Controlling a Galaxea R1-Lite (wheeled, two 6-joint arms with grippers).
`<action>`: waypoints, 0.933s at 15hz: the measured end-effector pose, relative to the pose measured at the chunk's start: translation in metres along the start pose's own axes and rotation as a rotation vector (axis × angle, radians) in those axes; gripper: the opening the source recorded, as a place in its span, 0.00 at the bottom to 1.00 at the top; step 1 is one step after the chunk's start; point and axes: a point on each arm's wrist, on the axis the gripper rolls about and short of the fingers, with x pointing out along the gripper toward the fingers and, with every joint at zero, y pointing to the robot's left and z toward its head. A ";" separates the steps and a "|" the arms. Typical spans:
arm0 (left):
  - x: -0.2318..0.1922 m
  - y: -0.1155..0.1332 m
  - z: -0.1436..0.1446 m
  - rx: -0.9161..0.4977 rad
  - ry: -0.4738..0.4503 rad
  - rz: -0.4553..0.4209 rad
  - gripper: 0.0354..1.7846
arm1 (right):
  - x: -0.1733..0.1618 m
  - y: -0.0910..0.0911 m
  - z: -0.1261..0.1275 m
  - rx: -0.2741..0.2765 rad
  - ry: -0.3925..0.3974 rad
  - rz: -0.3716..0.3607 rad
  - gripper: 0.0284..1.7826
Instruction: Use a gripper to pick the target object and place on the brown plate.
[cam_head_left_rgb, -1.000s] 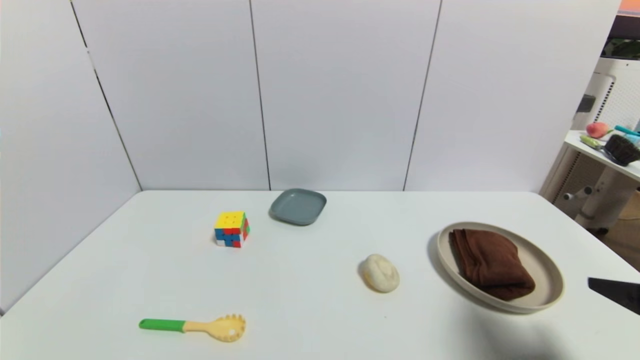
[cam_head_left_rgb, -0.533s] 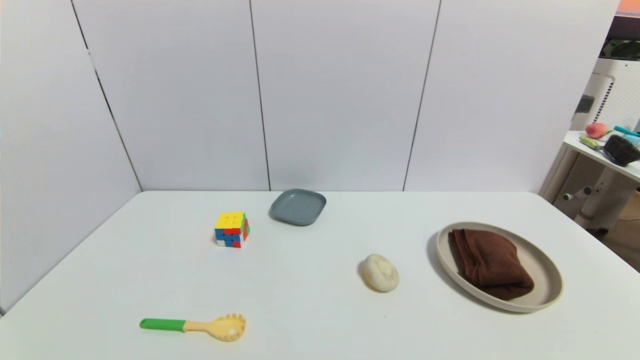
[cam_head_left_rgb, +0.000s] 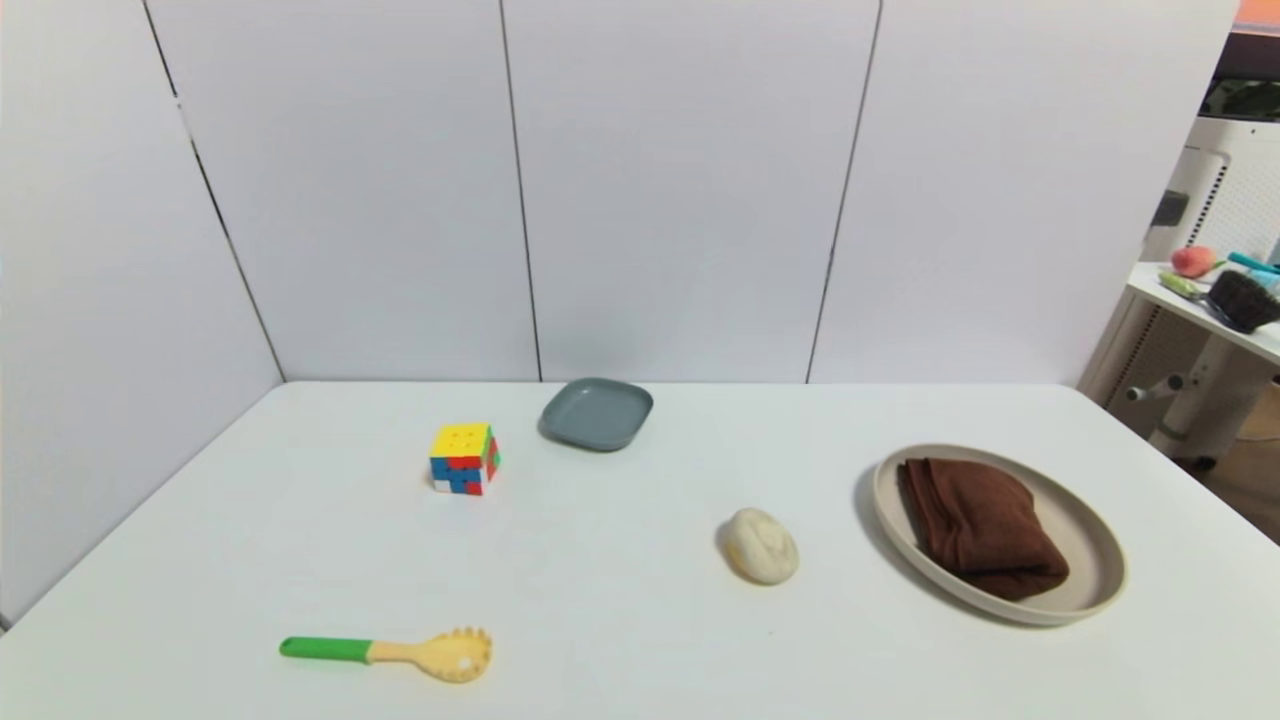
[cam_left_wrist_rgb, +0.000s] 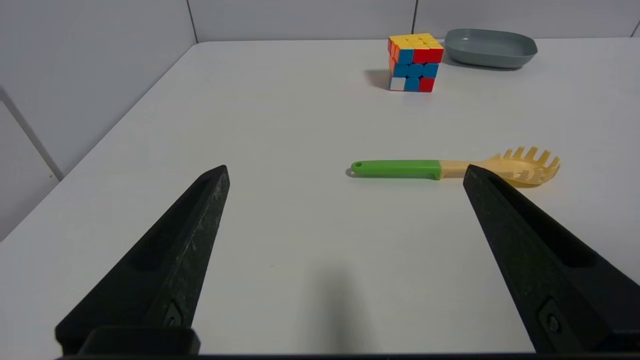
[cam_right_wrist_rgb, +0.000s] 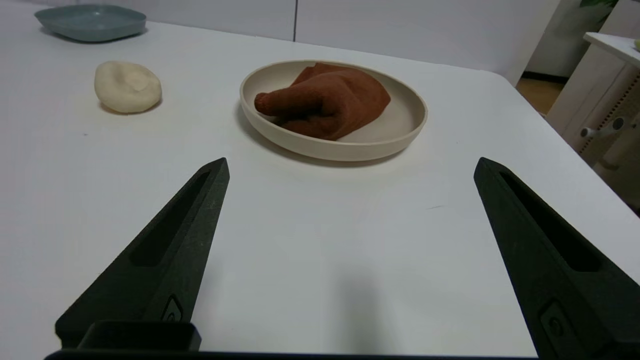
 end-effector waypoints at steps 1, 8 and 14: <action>0.000 0.000 0.000 0.000 0.000 0.000 0.94 | 0.000 0.000 0.000 0.037 -0.004 -0.011 0.95; 0.000 0.000 0.000 0.000 0.000 0.000 0.94 | -0.001 0.000 -0.001 0.074 -0.007 -0.026 0.95; 0.000 0.000 0.000 0.000 0.000 0.000 0.94 | -0.001 0.000 -0.001 0.067 -0.006 -0.023 0.95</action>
